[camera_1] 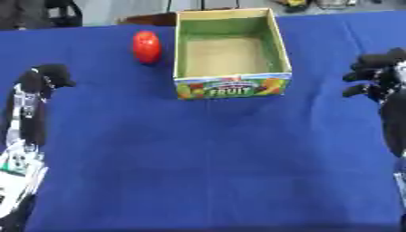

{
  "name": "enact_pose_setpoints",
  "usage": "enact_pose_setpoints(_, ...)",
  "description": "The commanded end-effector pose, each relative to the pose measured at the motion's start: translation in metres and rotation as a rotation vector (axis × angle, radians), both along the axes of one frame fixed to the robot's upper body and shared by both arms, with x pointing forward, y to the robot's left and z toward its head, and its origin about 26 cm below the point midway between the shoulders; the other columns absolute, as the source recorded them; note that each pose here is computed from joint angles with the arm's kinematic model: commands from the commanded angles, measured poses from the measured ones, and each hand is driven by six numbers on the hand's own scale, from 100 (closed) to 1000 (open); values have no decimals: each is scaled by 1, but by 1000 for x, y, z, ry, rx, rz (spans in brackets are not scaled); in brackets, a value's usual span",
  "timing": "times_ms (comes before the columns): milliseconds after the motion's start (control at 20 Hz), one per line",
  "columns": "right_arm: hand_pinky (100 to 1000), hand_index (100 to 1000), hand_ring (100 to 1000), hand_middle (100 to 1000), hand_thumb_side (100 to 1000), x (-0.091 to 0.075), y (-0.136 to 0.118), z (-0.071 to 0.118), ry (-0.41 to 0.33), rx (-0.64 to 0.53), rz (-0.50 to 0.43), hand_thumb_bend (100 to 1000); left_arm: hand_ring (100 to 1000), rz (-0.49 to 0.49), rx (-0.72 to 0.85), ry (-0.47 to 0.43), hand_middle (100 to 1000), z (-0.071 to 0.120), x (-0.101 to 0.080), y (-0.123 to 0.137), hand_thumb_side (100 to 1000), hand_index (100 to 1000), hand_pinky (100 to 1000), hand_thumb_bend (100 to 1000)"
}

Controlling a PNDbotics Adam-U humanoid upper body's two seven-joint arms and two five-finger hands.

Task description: Pick up objects on the table and place them in the box.

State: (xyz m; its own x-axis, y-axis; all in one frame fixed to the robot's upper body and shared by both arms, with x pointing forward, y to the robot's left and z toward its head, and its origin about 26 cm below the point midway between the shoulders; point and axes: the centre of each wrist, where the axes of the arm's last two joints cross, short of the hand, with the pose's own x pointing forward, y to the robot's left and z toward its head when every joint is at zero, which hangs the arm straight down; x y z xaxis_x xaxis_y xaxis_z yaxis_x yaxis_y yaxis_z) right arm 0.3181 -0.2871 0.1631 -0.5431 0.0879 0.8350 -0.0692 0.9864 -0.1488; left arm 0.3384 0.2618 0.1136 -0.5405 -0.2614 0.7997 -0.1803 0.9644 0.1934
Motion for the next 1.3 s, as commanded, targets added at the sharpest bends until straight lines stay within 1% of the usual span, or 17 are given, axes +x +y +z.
enact_pose_setpoints(50, 492, 683, 614, 595, 830, -3, 0, 9, -32, -16, 0, 100, 557, 6, 18, -21, 540, 9, 1, 4, 912, 673, 722, 762)
enact_pose_setpoints(350, 491, 683, 615, 596, 829, -3, 0, 9, -31, -16, -1, 100, 559, 15, 39, -17, 541, 13, 3, 6, 889, 673, 721, 779)
enact_pose_setpoints(500, 491, 683, 615, 596, 829, -3, 0, 8, -29, -17, 0, 100, 568, 29, 87, -11, 548, 20, 6, 8, 823, 677, 724, 812)
enact_pose_setpoints(550, 491, 683, 615, 596, 829, -3, 0, 8, -28, -18, 0, 100, 574, 38, 124, -10, 553, 27, 8, 10, 790, 680, 726, 829)
enact_pose_setpoints(600, 491, 683, 615, 596, 829, -3, 0, 8, -26, -18, 0, 100, 578, 49, 165, -9, 556, 35, 11, 11, 778, 681, 728, 835)
enact_pose_setpoints(650, 491, 683, 615, 596, 829, -3, 0, 7, -24, -19, 0, 100, 592, 62, 217, -8, 567, 46, 15, 12, 732, 688, 733, 852)
enact_pose_setpoints(750, 491, 683, 615, 596, 829, -3, 0, 6, -20, -20, 1, 100, 606, 93, 321, 1, 585, 68, 23, 12, 683, 702, 740, 862)
enact_pose_setpoints(800, 491, 683, 615, 596, 829, -3, 0, 6, -18, -21, 2, 100, 607, 108, 376, 9, 587, 79, 27, 12, 677, 704, 740, 865)
enact_pose_setpoints(850, 491, 682, 616, 596, 830, -3, 0, 5, -16, -22, 3, 100, 616, 122, 439, 18, 606, 92, 32, 12, 626, 725, 739, 909)
enact_pose_setpoints(950, 491, 682, 616, 596, 830, -3, 0, 4, -11, -23, 6, 100, 624, 149, 574, 51, 620, 116, 45, 10, 593, 743, 737, 897)
enact_pose_setpoints(1000, 490, 682, 616, 596, 830, -3, 0, 4, -9, -23, 8, 100, 630, 162, 631, 70, 627, 126, 51, 9, 585, 753, 739, 889)
enact_pose_setpoints(1050, 490, 682, 616, 596, 831, -3, 0, 3, -7, -23, 10, 100, 641, 176, 694, 91, 642, 137, 59, 8, 567, 766, 741, 861)
enact_pose_setpoints(1100, 490, 682, 616, 596, 831, -3, 1, 3, -5, -24, 12, 100, 645, 190, 752, 112, 647, 146, 66, 8, 564, 770, 742, 857)
enact_pose_setpoints(1150, 490, 682, 616, 596, 831, -3, 1, 2, -4, -25, 15, 100, 655, 203, 809, 138, 660, 154, 74, 8, 560, 785, 743, 825)
enact_pose_setpoints(1300, 490, 682, 616, 596, 833, -3, 1, 2, 1, -28, 21, 100, 678, 246, 972, 221, 686, 171, 97, 11, 561, 810, 746, 801)
